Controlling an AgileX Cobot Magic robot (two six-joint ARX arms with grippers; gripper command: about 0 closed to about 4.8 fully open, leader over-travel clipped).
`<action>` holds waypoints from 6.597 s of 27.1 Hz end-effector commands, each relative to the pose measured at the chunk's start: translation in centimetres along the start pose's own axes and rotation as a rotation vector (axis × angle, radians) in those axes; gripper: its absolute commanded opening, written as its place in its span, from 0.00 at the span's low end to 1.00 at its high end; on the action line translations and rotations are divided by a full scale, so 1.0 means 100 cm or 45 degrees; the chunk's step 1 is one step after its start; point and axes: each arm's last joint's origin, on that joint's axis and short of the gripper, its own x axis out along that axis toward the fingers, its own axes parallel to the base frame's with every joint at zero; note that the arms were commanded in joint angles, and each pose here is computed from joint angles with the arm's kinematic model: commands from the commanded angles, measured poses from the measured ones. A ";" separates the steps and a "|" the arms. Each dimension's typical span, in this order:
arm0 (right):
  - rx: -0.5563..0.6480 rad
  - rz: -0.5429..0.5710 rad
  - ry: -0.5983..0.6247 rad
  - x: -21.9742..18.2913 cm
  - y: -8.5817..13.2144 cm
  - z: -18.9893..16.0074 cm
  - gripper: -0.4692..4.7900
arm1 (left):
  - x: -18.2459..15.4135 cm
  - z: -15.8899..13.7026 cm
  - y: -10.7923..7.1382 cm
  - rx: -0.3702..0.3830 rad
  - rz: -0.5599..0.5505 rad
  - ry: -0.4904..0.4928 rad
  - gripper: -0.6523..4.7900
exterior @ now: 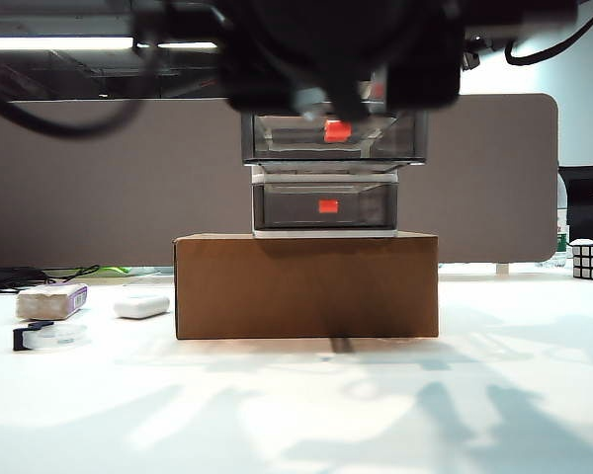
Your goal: Open the second layer of the drawer on the table, pick up the transparent tape on the table and put it in, and finally close the drawer.
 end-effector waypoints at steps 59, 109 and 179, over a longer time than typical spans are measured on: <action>0.145 0.228 0.032 0.000 0.009 -0.005 0.08 | 0.120 -0.109 0.344 0.005 -0.743 0.449 1.00; 0.141 0.232 0.046 -0.001 0.010 -0.007 0.08 | 0.111 0.022 0.271 0.270 -0.973 -0.198 0.38; 0.278 -0.254 0.014 0.023 -0.015 0.024 0.08 | 0.101 0.056 0.128 0.296 -1.106 0.487 0.11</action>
